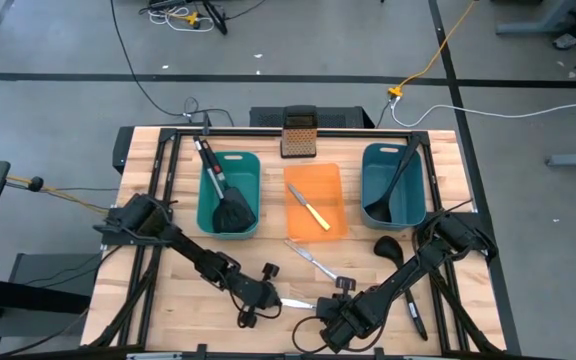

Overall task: Pick & Place Kitchen Items
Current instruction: Put the bottom silver knife into the orange bin

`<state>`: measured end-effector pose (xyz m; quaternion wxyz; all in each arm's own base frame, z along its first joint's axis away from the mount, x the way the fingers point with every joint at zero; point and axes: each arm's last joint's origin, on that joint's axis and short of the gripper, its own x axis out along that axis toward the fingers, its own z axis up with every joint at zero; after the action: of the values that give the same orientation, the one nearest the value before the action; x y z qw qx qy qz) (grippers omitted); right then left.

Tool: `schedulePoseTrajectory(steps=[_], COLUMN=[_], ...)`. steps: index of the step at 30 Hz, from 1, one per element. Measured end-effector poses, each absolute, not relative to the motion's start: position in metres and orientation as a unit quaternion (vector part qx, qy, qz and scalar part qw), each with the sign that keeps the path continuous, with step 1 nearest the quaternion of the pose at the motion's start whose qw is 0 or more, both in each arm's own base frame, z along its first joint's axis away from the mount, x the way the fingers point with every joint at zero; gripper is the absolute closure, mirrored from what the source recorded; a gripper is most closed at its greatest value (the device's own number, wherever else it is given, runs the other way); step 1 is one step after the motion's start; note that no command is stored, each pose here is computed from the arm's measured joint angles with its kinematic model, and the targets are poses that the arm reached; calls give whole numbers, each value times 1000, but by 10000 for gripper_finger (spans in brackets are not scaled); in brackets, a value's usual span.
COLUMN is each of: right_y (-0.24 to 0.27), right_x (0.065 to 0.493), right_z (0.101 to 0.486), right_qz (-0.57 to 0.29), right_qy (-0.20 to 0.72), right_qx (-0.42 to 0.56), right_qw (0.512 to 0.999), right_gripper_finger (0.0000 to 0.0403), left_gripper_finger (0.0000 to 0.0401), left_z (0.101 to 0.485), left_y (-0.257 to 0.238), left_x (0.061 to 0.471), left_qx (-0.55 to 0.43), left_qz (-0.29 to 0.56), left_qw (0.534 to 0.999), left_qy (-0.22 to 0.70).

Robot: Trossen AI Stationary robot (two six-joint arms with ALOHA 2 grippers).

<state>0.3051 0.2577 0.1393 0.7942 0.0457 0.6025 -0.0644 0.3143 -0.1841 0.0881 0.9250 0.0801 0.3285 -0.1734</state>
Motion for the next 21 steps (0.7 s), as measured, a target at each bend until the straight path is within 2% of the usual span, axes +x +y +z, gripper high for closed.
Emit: schedulePoseTrajectory(steps=[21], right_y=[252], right_x=[303], right_z=[139], right_qz=[-36], right_qy=[662], right_qx=[76], right_qw=[745], right_gripper_finger=[305], left_gripper_finger=[399], left_z=[70], left_y=[-180], left_x=[318], left_qx=[32], left_qz=[-154], left_qw=[927], left_qy=[341])
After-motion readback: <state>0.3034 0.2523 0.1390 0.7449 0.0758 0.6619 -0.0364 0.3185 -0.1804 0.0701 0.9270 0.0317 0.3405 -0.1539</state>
